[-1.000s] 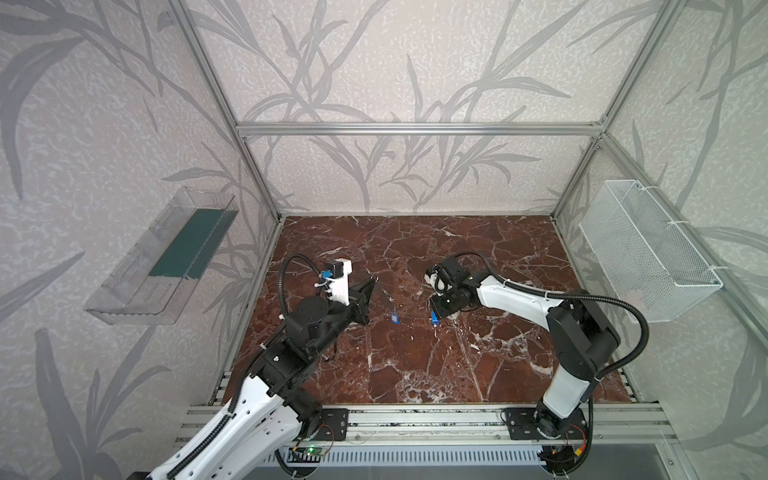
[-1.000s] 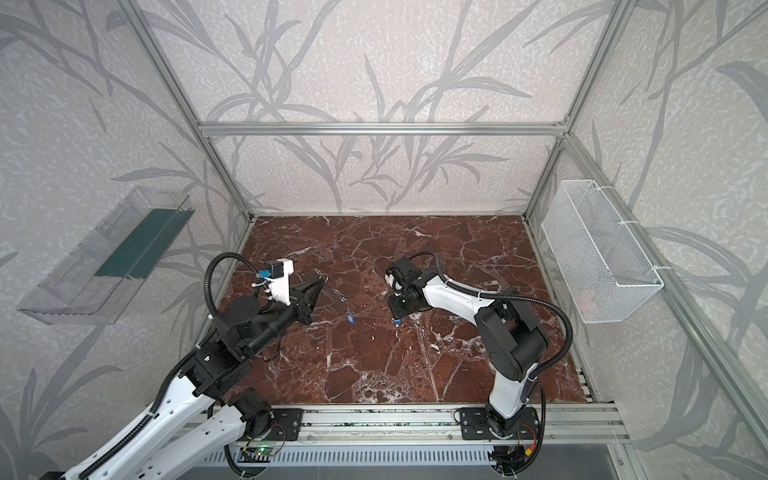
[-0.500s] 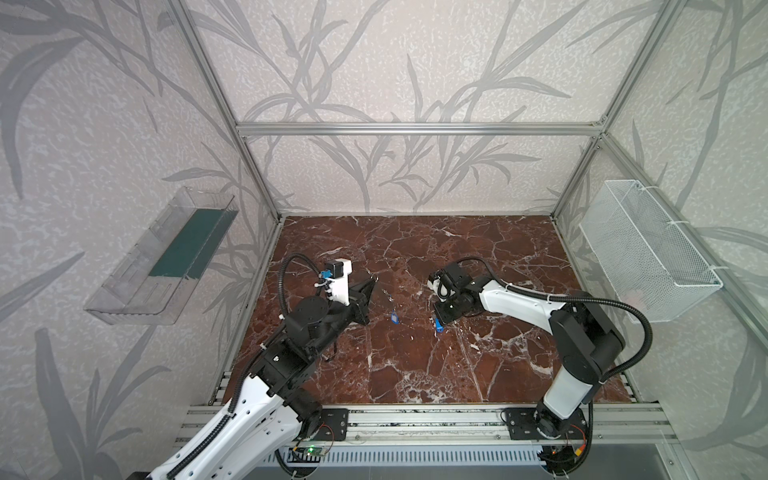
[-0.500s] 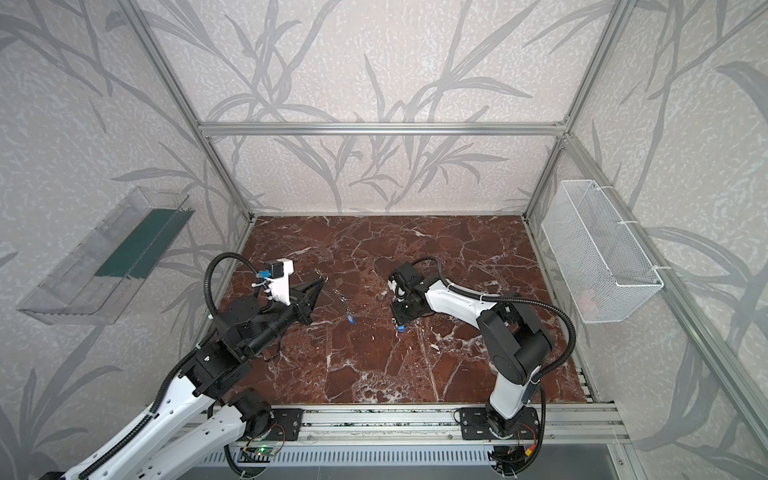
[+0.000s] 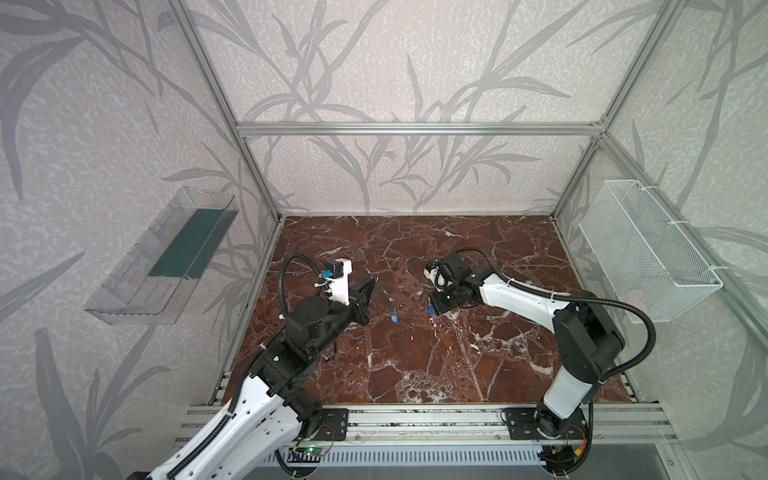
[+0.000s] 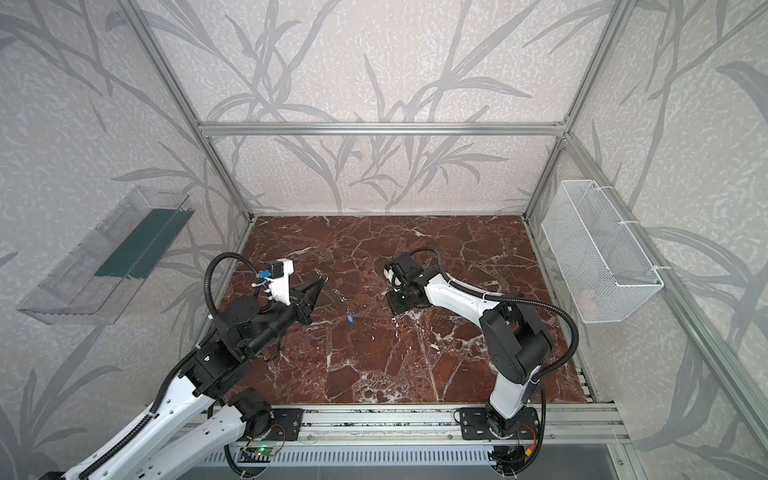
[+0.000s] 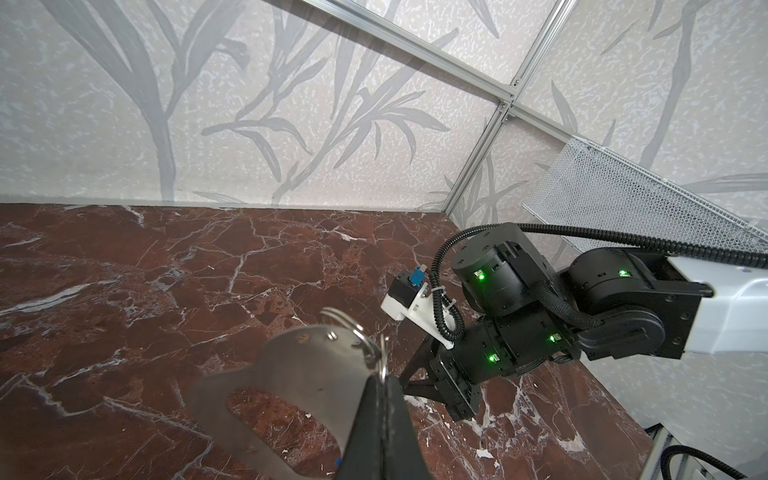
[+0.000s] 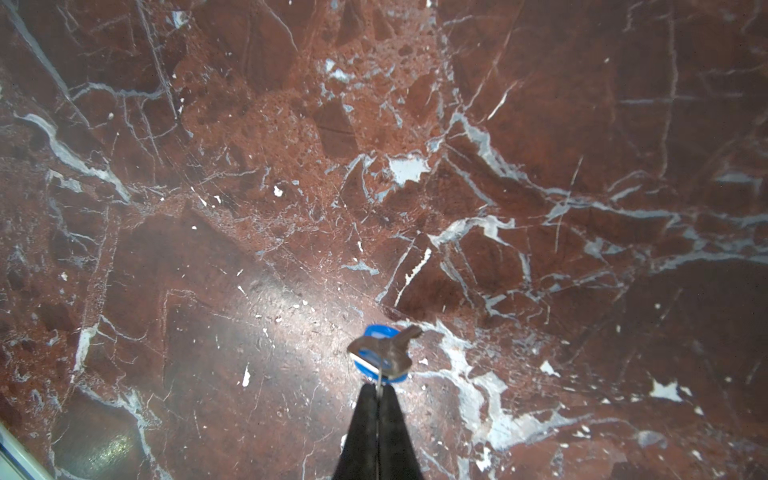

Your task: Put the keys on the keyring

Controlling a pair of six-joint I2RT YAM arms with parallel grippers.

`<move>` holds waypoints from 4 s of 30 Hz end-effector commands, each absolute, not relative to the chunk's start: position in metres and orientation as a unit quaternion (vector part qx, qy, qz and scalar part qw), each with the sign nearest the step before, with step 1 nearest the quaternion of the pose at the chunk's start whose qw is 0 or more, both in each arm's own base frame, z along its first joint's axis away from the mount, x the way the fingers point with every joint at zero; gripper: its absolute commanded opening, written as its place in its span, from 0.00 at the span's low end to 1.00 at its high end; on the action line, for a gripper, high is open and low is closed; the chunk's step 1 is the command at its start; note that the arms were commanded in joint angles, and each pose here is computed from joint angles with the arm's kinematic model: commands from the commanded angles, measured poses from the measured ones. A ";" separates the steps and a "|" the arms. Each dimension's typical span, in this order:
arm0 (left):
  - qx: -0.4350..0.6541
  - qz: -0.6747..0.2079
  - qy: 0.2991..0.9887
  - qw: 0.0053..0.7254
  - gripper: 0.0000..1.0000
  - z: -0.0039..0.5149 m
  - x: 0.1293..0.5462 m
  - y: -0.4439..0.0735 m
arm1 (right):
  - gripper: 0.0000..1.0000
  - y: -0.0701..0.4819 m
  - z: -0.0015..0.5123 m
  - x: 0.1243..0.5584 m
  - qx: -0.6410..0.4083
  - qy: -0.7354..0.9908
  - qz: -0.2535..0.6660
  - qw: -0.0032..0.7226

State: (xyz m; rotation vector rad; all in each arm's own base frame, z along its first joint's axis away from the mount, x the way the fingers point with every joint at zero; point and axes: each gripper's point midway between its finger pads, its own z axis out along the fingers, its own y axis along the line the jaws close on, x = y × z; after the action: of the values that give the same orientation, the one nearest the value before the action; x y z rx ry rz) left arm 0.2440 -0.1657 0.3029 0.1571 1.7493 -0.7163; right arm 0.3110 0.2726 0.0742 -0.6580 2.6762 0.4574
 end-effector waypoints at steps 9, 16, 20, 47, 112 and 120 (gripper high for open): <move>0.066 -0.314 0.736 0.596 0.00 0.313 0.244 -0.165 | 0.00 0.266 0.061 0.298 -0.227 0.947 0.168 0.155; 0.066 -0.314 0.736 0.596 0.00 0.313 0.244 -0.165 | 0.00 0.260 0.059 0.287 -0.221 0.948 0.173 0.150; 0.067 -0.315 0.736 0.596 0.00 0.314 0.243 -0.166 | 0.00 0.255 0.058 0.278 -0.217 0.949 0.177 0.145; 0.068 -0.314 0.738 0.593 0.00 0.311 0.244 -0.167 | 0.00 0.246 0.040 0.208 -0.241 0.948 0.195 0.073; 0.066 -0.319 0.733 0.597 0.00 0.314 0.242 -0.165 | 0.00 0.250 0.067 0.324 -0.212 0.955 0.136 0.157; 0.066 -0.319 0.733 0.597 0.00 0.314 0.241 -0.165 | 0.00 0.250 0.064 0.317 -0.212 0.955 0.142 0.151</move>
State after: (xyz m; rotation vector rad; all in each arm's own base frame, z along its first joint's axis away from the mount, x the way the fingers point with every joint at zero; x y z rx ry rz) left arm 0.2429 -0.1664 0.3035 0.1621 1.7472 -0.7235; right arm 0.3220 0.2510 0.0677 -0.5939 2.7328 0.4047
